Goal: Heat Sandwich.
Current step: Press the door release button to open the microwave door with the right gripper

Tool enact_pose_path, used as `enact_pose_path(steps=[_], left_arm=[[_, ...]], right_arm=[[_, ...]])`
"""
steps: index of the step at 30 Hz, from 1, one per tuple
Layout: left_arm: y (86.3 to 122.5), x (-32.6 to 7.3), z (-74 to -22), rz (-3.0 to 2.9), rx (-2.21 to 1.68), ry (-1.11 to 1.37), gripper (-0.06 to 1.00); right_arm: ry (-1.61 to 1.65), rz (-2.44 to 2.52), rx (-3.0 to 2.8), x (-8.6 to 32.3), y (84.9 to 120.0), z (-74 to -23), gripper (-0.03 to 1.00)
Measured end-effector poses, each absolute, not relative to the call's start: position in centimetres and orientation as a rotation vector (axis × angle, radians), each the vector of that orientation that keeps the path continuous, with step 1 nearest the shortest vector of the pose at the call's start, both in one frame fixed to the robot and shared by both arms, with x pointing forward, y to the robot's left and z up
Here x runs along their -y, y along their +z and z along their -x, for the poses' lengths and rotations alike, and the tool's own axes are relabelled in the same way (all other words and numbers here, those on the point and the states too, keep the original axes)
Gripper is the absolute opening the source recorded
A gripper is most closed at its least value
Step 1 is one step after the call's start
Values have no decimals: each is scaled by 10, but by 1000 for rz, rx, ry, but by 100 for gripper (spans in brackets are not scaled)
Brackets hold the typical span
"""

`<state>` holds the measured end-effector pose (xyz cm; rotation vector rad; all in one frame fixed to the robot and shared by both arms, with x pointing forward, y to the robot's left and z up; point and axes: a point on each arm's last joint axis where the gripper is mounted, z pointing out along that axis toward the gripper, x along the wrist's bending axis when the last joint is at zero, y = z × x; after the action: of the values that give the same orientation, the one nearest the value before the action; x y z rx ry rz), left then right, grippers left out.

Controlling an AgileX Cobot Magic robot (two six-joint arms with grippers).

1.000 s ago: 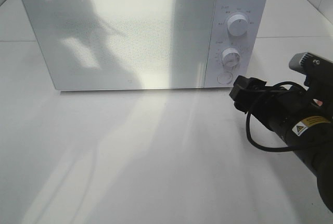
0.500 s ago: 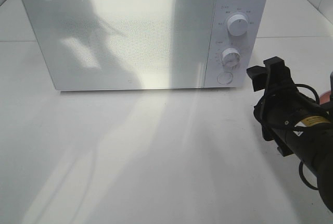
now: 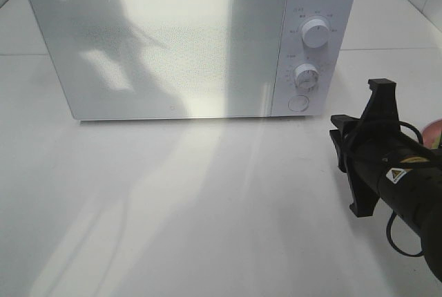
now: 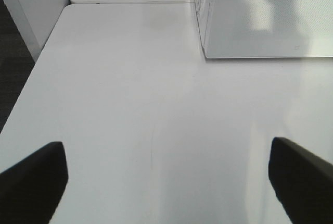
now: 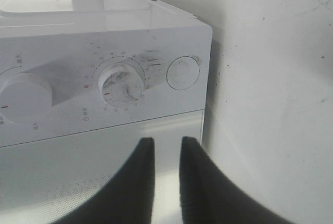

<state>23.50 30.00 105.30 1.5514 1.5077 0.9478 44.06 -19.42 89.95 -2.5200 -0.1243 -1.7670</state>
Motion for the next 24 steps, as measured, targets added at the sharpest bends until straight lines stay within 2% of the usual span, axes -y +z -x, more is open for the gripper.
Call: enact_pose_path(steps=[1, 6, 16, 24], left_arm=[[1053, -300, -235, -1551, -1508, 948, 99], [1053, -300, -235, -1551, -1508, 948, 99], [1053, -300, -235, -1551, -1508, 948, 99], [1053, -300, -235, -1551, -1508, 948, 99]], right_arm=[[-1763, 2523, 125, 194, 899, -441, 10], [-1758, 2526, 125, 194, 899, -440, 2], [-1720, 2542, 122, 188, 896, -447, 1], [-1662, 2585, 135, 187, 887, -471, 1]])
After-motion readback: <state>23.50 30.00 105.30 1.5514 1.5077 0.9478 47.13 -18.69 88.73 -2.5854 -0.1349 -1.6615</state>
